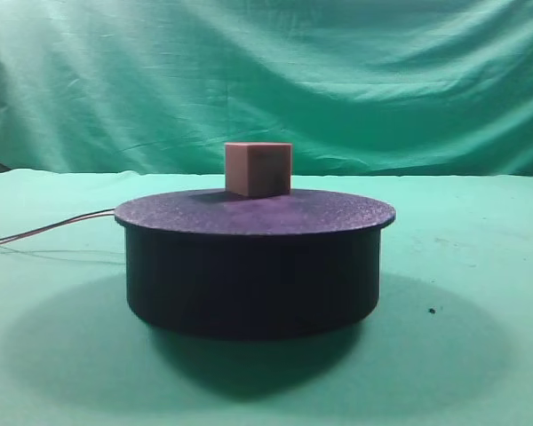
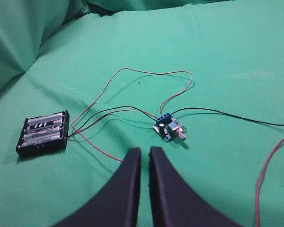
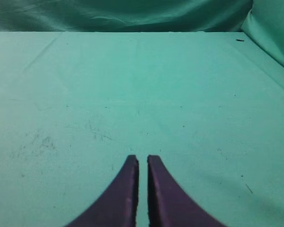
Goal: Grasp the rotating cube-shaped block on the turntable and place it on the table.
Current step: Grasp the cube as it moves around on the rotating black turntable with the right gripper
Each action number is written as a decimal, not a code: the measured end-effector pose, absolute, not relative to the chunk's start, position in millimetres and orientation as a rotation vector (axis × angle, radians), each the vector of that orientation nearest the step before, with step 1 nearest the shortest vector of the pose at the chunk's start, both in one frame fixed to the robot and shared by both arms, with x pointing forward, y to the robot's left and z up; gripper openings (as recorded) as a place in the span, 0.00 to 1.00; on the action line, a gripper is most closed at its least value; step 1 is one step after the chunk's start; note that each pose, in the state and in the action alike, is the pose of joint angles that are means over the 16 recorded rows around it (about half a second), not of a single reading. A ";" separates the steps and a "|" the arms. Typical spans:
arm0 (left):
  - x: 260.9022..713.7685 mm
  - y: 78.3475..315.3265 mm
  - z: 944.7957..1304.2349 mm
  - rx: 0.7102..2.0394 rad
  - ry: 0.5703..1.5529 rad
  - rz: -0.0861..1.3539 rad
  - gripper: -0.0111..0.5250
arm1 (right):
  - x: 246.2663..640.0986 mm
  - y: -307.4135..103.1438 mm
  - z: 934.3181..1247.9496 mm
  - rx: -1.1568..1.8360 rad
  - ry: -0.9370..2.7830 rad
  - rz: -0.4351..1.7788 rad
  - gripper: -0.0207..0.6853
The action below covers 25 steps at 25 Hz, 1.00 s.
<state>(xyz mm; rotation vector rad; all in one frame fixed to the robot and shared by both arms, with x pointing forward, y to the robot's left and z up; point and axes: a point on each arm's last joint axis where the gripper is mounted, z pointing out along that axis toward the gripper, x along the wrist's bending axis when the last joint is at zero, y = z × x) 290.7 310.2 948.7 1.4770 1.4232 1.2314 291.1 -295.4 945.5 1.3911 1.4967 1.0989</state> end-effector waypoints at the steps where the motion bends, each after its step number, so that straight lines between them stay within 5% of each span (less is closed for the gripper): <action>1: 290.7 310.2 948.7 1.477 1.423 1.231 0.02 | 291.1 -295.4 945.5 1.391 1.497 1.099 0.10; 14: 290.7 310.2 948.7 1.477 1.423 1.231 0.02 | 291.7 -295.6 947.2 1.376 1.479 1.109 0.10; 25: 290.7 310.2 948.7 1.477 1.423 1.231 0.02 | 294.9 -293.2 981.5 1.264 1.225 1.374 0.10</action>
